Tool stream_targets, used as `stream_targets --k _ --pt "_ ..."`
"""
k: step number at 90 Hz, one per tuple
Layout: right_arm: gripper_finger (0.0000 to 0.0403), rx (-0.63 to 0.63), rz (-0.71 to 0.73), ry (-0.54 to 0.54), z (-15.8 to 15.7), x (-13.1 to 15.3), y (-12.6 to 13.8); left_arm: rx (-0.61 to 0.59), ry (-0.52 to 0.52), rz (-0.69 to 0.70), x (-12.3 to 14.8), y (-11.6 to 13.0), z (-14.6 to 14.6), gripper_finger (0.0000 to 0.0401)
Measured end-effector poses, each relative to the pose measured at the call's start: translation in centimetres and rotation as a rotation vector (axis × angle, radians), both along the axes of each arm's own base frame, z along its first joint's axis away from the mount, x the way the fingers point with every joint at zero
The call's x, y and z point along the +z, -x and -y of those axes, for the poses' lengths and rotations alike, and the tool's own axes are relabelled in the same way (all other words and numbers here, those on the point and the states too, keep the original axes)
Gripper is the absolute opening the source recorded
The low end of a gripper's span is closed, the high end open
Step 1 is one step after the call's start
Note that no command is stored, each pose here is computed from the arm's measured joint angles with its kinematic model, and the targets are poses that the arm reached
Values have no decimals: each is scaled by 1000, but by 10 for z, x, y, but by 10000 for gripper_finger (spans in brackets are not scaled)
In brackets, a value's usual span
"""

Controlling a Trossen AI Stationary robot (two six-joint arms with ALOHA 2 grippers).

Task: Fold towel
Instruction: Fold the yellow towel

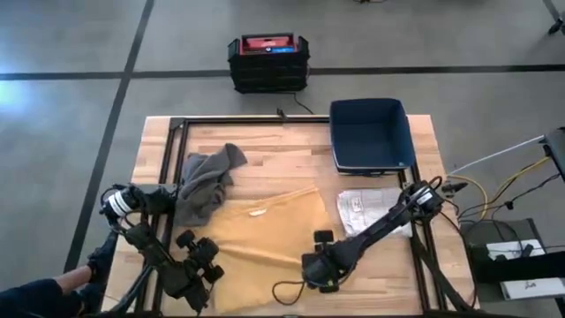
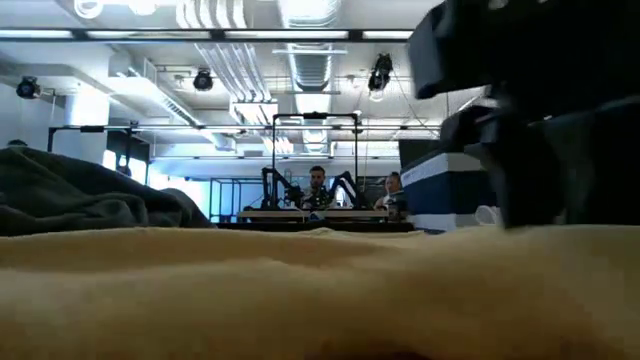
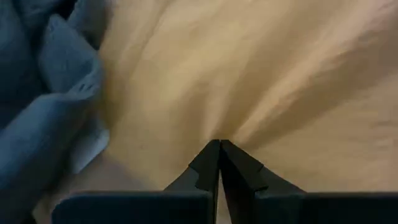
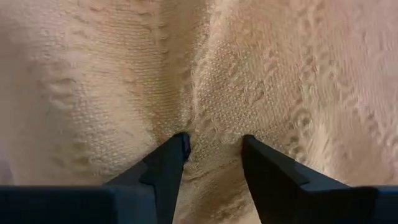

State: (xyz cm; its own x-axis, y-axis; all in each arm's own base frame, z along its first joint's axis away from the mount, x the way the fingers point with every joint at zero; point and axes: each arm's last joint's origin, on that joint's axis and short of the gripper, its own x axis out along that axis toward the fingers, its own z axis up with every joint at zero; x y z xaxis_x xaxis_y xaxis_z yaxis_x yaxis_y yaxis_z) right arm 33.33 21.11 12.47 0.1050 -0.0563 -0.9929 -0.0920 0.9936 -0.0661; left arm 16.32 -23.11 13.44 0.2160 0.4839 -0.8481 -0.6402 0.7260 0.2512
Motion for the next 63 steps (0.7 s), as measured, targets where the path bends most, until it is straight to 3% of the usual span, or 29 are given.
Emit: stream_targets --k 19,34,49,63 --pt "139 105 196 -48 8 72 1 -67 140 97 45 -17 27 0" --pt "150 99 303 19 32 88 -6 -131 74 129 66 -24 24 0" --pt "171 75 283 25 48 64 -12 -63 23 74 78 -34 -8 37" --pt "188 58 351 -2 55 31 -7 -89 108 8 79 -45 -52 118"
